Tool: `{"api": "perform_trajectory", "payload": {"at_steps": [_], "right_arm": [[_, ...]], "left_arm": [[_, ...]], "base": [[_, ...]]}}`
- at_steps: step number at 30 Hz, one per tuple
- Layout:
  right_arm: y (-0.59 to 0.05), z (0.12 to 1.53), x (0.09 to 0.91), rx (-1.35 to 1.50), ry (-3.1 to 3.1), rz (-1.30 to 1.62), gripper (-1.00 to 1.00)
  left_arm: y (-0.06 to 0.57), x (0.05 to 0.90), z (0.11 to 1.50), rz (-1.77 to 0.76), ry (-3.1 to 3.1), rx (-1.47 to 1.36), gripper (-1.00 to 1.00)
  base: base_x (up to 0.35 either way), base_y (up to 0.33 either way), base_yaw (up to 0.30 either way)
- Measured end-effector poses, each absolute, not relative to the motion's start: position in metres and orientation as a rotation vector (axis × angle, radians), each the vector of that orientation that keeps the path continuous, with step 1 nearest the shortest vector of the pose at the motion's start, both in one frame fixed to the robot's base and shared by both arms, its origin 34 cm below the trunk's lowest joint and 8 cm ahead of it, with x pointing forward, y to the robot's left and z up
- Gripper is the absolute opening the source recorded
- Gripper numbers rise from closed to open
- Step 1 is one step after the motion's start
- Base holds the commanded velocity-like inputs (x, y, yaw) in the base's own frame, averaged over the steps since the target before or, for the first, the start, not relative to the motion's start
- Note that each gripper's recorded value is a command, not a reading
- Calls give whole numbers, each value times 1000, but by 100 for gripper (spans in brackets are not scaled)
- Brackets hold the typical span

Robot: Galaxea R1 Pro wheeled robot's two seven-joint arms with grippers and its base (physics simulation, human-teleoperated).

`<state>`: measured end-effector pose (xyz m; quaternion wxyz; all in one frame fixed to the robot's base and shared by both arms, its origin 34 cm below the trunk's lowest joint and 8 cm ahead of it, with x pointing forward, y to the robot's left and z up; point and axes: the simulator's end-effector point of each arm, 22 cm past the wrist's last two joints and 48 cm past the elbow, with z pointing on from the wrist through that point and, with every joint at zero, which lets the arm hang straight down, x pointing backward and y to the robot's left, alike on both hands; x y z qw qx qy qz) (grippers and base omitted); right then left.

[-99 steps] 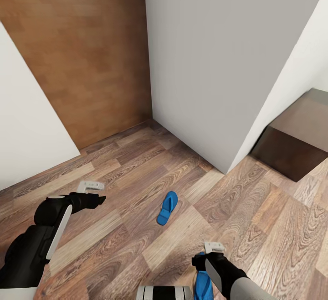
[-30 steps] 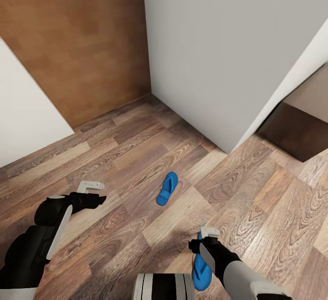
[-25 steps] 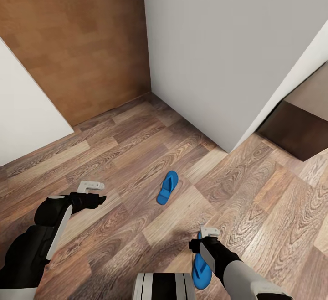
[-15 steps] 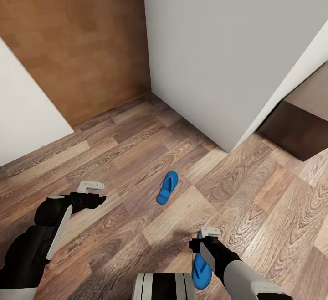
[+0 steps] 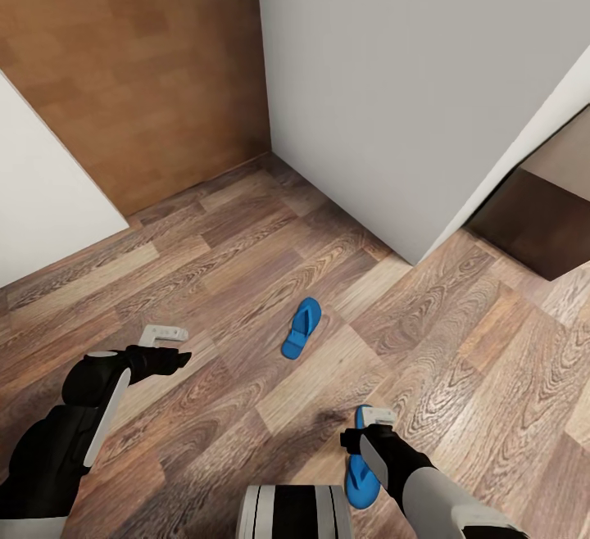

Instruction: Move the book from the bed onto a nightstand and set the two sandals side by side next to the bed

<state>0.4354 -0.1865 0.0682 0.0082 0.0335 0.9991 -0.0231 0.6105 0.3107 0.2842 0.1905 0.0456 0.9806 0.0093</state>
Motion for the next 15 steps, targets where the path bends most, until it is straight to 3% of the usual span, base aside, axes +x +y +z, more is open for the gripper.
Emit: {"api": "perform_trajectory", "payload": {"at_steps": [15], "right_arm": [[-187,68,436,106,3122,-74,100]], "left_arm": [[310,611,284,25,2754,131,100]], "base": [[0,0,0]]}}
